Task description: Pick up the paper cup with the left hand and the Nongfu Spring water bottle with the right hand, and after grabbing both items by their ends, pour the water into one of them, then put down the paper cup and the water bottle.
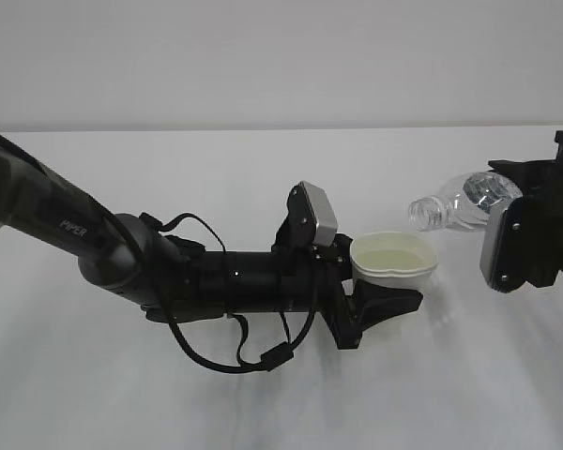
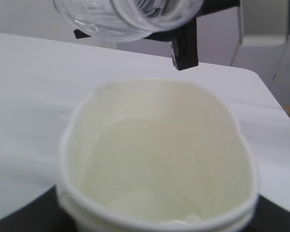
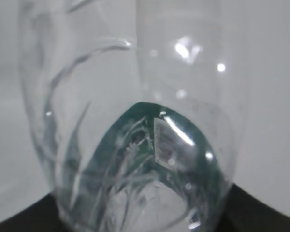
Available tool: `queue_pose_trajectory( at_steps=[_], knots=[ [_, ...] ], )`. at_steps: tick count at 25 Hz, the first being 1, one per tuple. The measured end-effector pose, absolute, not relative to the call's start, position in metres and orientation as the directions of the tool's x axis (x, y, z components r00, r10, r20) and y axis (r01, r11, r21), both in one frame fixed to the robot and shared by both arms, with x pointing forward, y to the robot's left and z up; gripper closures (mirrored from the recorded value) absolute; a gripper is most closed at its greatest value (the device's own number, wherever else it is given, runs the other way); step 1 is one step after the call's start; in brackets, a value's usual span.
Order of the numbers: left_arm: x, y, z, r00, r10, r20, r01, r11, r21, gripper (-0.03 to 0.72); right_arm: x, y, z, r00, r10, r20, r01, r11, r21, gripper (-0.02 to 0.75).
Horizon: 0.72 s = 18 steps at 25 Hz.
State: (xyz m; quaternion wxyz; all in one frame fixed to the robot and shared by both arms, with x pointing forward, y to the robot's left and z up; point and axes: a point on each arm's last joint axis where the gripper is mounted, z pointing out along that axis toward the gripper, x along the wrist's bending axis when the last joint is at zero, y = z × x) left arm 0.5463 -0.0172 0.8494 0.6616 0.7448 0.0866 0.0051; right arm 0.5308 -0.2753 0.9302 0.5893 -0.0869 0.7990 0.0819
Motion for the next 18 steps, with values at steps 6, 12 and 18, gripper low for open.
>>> queue_pose_trajectory(
  at_steps=[6, 12, 18],
  knots=[
    [0.5463, -0.0172, 0.8494, 0.985, 0.136, -0.107, 0.122, -0.11, 0.986, 0.258, 0.5308, -0.2753, 0.9302, -0.317, 0.079, -0.945, -0.198, 0.969, 0.147, 0.363],
    [0.5471, -0.0171, 0.8497, 0.983, 0.145, -0.111, 0.127, -0.104, 0.986, 0.258, 0.5308, -0.2753, 0.9302, -0.346, 0.241, -0.907, -0.141, 0.942, 0.304, 0.363],
    [0.549, -0.0169, 0.8505, 0.979, 0.165, -0.12, 0.136, -0.092, 0.986, 0.258, 0.5317, -0.2746, 0.9338, -0.341, 0.463, -0.818, -0.08, 0.853, 0.516, 0.363]
  ],
)
